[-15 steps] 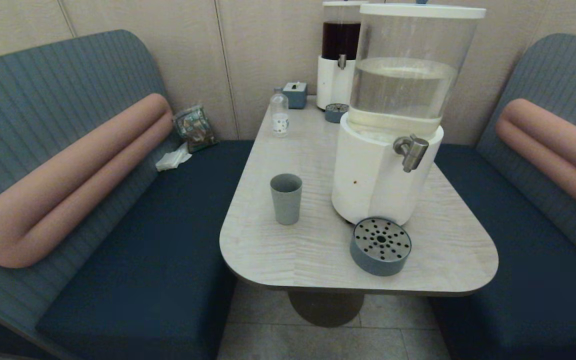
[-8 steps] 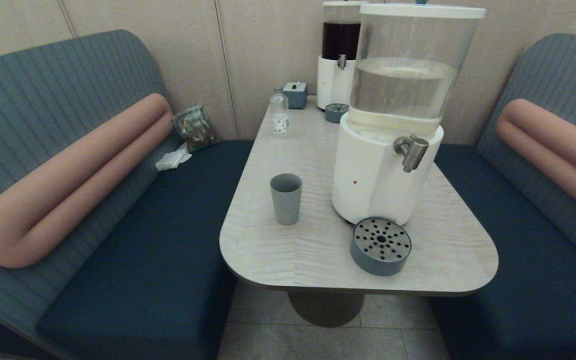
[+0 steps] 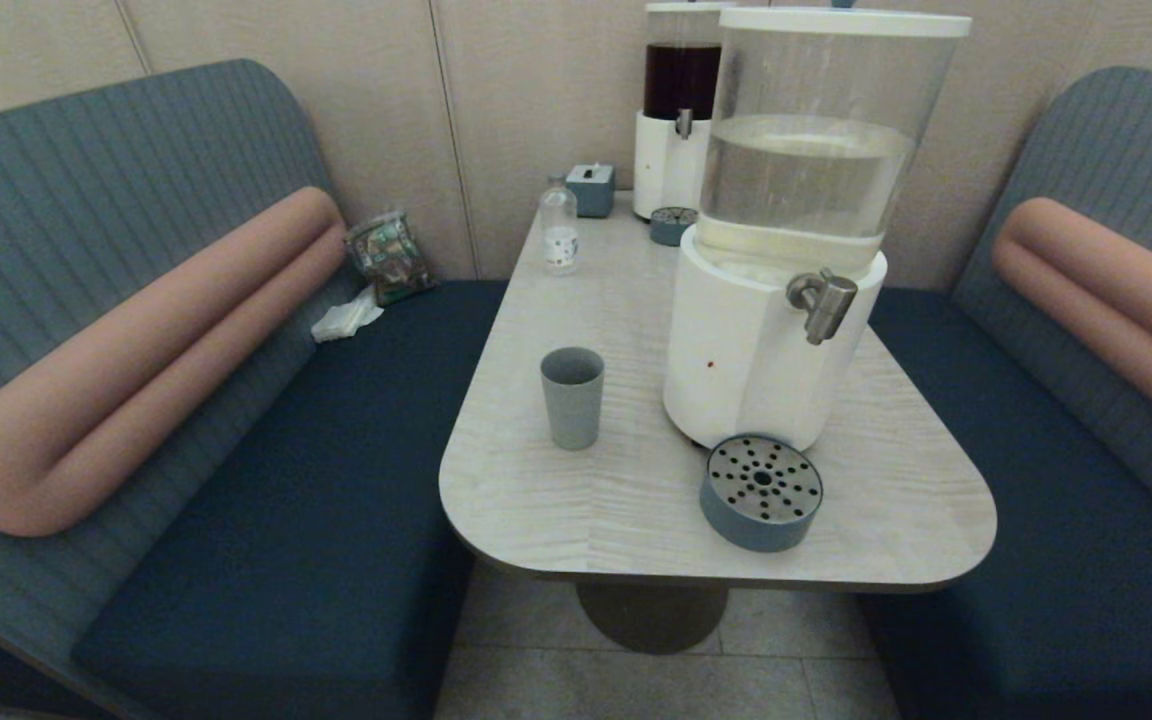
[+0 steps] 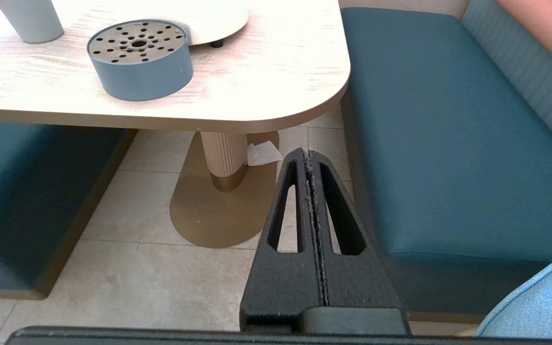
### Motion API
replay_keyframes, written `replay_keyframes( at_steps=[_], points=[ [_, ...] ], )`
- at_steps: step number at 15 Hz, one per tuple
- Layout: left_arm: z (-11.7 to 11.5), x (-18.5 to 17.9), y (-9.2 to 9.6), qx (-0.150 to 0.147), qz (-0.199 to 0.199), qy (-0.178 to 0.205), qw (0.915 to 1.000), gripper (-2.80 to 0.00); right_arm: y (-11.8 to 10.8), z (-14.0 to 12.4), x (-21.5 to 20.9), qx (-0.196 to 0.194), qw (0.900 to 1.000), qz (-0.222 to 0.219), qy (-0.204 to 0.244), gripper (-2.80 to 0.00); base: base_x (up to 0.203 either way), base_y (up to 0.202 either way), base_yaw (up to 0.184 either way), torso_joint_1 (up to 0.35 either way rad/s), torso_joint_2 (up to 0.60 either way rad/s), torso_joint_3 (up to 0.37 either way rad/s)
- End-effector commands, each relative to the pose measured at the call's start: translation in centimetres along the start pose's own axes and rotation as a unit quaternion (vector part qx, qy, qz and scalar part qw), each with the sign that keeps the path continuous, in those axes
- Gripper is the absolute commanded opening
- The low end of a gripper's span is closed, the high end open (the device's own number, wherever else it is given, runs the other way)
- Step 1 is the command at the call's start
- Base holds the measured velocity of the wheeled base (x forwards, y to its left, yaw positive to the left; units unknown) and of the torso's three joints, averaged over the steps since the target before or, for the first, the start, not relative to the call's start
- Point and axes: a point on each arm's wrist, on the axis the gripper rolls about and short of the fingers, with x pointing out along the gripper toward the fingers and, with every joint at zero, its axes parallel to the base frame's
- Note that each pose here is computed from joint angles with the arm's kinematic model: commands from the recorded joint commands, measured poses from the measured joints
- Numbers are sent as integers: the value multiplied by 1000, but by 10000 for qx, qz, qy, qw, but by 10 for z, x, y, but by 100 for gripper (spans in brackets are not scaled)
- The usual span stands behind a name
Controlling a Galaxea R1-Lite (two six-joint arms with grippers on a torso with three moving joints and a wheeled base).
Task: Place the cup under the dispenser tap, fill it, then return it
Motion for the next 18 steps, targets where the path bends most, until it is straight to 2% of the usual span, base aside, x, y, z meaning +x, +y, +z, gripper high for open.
replay_keyframes(
  at_steps=[1, 18],
  points=[
    [0, 0, 0, -4, 5, 16, 10000, -280, 0, 0, 0, 2, 10000, 1, -5, -280, 0, 0, 0, 0, 0, 0],
    [0, 0, 0, -12, 5, 16, 10000, -280, 0, 0, 0, 2, 10000, 1, -5, -280, 0, 0, 0, 0, 0, 0]
  ],
)
